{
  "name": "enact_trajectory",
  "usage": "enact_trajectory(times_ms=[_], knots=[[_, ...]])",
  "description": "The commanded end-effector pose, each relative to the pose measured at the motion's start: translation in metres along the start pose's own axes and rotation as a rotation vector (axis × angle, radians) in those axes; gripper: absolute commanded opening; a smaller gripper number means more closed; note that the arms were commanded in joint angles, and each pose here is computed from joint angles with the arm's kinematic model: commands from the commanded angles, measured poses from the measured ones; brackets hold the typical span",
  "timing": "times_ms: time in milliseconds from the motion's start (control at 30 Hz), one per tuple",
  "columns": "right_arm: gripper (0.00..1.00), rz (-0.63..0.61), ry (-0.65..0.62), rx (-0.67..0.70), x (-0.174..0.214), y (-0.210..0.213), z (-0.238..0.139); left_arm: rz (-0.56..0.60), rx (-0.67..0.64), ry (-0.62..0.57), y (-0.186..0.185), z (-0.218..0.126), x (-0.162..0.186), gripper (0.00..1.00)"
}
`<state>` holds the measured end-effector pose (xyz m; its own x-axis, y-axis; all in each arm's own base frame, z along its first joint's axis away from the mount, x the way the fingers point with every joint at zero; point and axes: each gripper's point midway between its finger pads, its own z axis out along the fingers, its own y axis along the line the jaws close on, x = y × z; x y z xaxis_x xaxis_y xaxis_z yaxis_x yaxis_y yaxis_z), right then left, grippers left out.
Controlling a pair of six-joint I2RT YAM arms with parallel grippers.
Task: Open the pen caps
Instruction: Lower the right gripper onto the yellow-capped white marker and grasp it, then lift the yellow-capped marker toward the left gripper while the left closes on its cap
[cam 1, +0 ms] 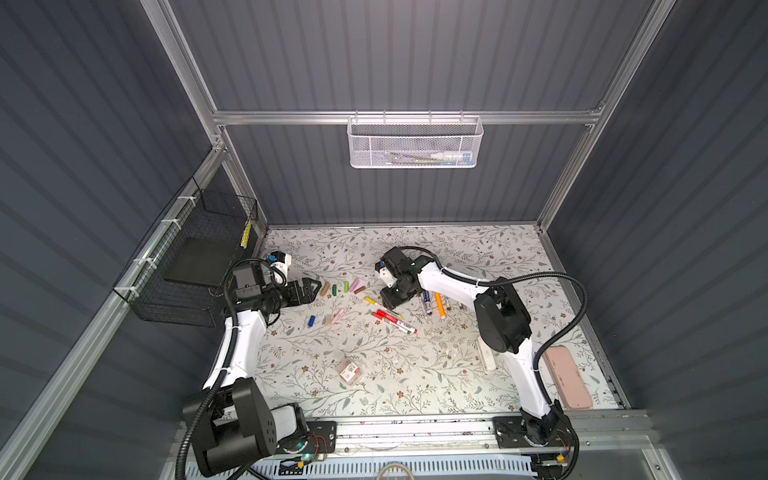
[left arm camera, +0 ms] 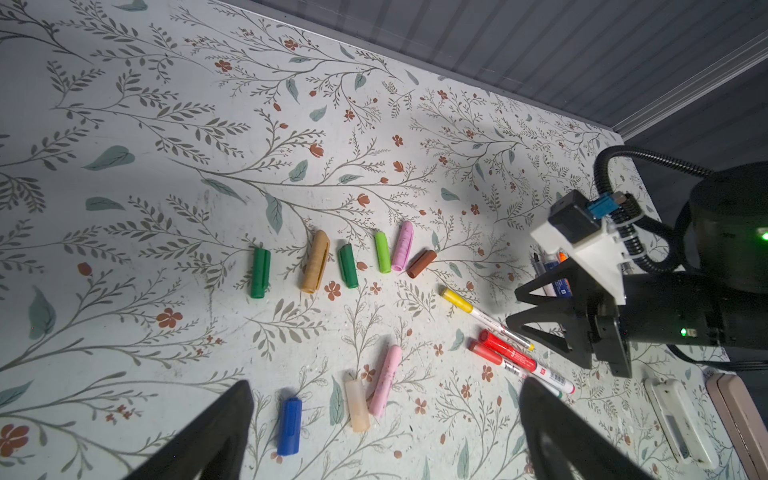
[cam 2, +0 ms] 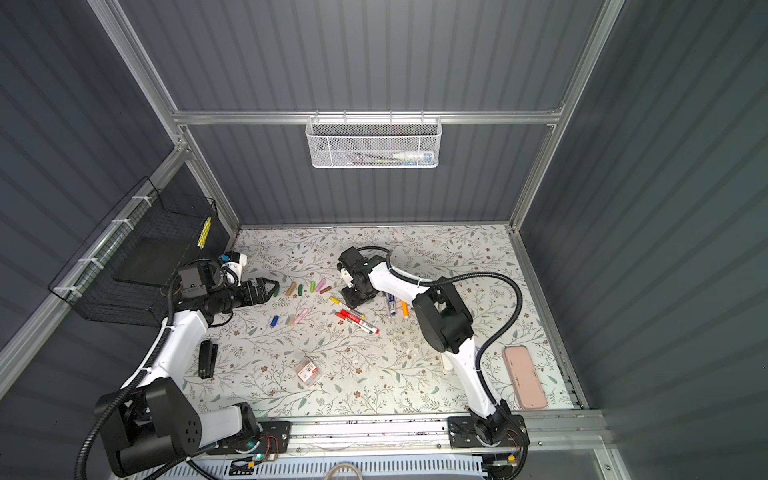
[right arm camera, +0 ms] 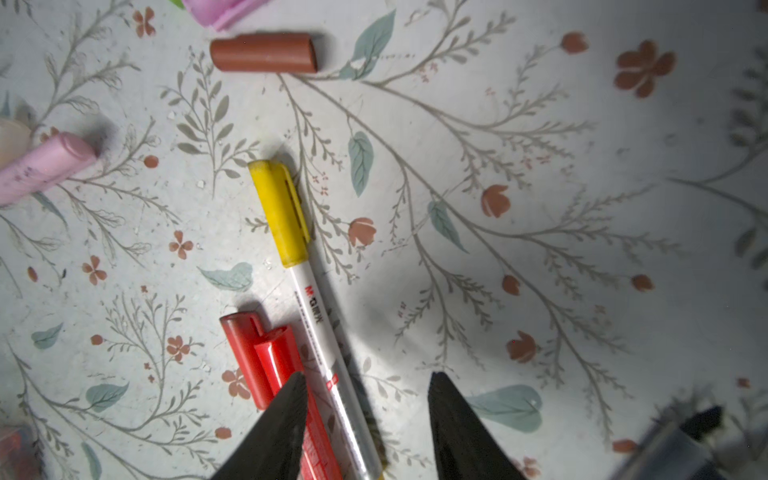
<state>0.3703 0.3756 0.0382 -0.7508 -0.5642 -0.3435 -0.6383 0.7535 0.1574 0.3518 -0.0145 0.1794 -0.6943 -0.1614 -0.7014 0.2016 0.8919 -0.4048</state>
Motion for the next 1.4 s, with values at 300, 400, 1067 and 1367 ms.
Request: enact_trajectory(times_ms=[300,400,1067,1367], knots=[[0.47,-0.021,0.081,0.002,0.013,-0.002,0.023,-0.014,-0.003,-0.032,0.001,-0.009,-0.008,1.0],[0.44,-0.027,0.087,0.023,0.016,-0.006,0.029,-0.009,-0.007,-0.042,0.004,-0.008,-0.007,1.0],[0.02,0.016,-0.003,0.156,0.019,-0.052,-0.004,-0.01,0.049,-0.061,-0.006,-0.013,-0.017,1.0],[0.0,0.093,-0.304,0.071,-0.014,-0.034,-0.088,-0.015,0.325,-0.156,-0.063,-0.031,-0.088,1.0]])
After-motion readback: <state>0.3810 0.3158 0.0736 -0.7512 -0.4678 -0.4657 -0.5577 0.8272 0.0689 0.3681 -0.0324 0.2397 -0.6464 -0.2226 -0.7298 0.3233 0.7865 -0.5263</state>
